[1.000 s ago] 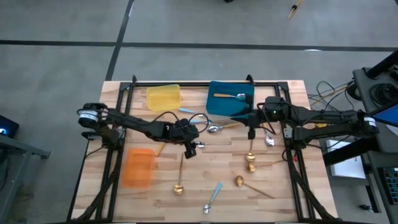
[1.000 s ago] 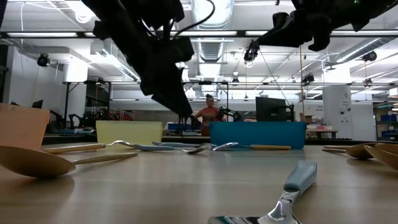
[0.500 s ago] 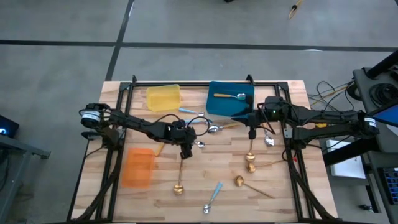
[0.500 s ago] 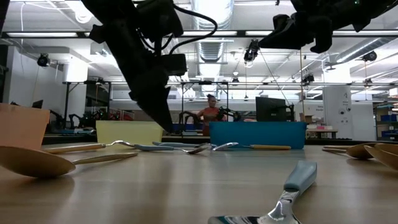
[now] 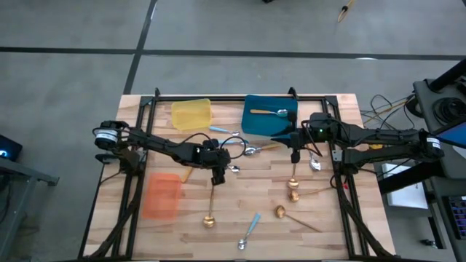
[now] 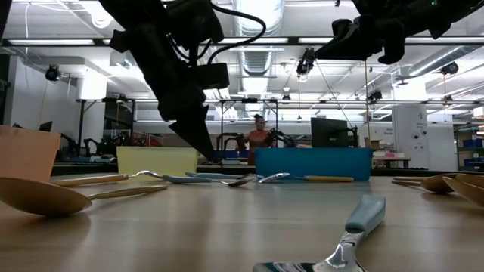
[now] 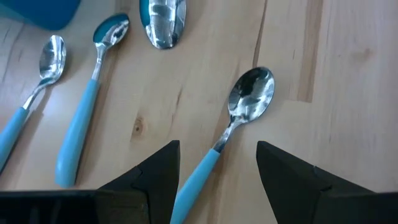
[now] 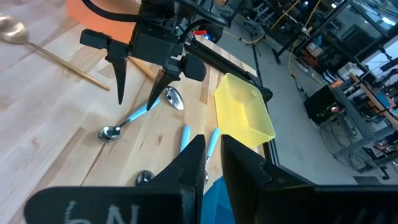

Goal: Sort silverware by color (type)
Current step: Put the blue spoon into the orange bin

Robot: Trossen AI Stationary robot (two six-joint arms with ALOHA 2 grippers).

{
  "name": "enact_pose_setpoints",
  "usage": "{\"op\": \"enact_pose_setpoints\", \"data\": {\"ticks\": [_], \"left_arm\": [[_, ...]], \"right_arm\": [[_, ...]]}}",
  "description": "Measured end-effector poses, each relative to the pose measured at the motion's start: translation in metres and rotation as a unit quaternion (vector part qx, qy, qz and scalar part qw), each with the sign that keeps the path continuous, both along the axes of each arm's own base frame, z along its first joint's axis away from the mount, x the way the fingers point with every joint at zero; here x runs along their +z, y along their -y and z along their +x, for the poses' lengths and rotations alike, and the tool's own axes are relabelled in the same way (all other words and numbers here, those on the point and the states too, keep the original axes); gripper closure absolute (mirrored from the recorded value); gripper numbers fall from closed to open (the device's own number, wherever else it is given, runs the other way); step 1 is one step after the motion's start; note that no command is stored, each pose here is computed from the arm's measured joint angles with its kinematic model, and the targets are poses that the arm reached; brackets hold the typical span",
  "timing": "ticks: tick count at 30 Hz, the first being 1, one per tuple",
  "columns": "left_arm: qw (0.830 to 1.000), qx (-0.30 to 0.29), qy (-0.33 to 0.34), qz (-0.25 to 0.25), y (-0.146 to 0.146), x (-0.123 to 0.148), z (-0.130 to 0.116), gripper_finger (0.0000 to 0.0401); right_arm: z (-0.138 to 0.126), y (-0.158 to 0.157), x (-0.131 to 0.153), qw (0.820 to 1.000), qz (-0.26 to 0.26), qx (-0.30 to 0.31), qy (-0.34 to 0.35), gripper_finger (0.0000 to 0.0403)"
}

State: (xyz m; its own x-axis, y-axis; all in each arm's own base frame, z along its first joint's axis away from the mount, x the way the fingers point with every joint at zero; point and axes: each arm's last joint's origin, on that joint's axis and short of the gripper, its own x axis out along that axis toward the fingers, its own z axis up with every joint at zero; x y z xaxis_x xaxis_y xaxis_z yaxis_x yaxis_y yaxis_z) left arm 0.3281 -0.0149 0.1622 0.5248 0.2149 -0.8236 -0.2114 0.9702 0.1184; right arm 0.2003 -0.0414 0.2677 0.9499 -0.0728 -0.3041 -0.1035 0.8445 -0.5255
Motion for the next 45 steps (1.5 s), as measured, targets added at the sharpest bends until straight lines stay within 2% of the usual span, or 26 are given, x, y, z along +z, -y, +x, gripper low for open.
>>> {"op": "enact_pose_setpoints", "data": {"ticks": [19,29,41,45], "left_arm": [[1.000,-0.002,0.016,0.009,-0.007,0.001,0.004,0.0207],[1.000,-0.003,-0.024,0.009,-0.007,-0.025,0.008,0.0207],[0.998,-0.005,-0.055,0.008,-0.007,-0.034,0.006,0.0208],[0.998,-0.006,-0.057,0.007,-0.007,-0.036,0.006,0.0230]], "right_arm": [[0.000,0.000,0.000,1.000,-0.007,0.002,0.000,0.0360],[0.000,0.000,0.000,1.000,-0.008,0.003,0.000,0.0360],[0.000,0.000,0.000,1.000,-0.009,0.003,0.000,0.0360],[0.000,0.000,0.000,1.000,-0.009,0.003,0.000,0.0360]]}}
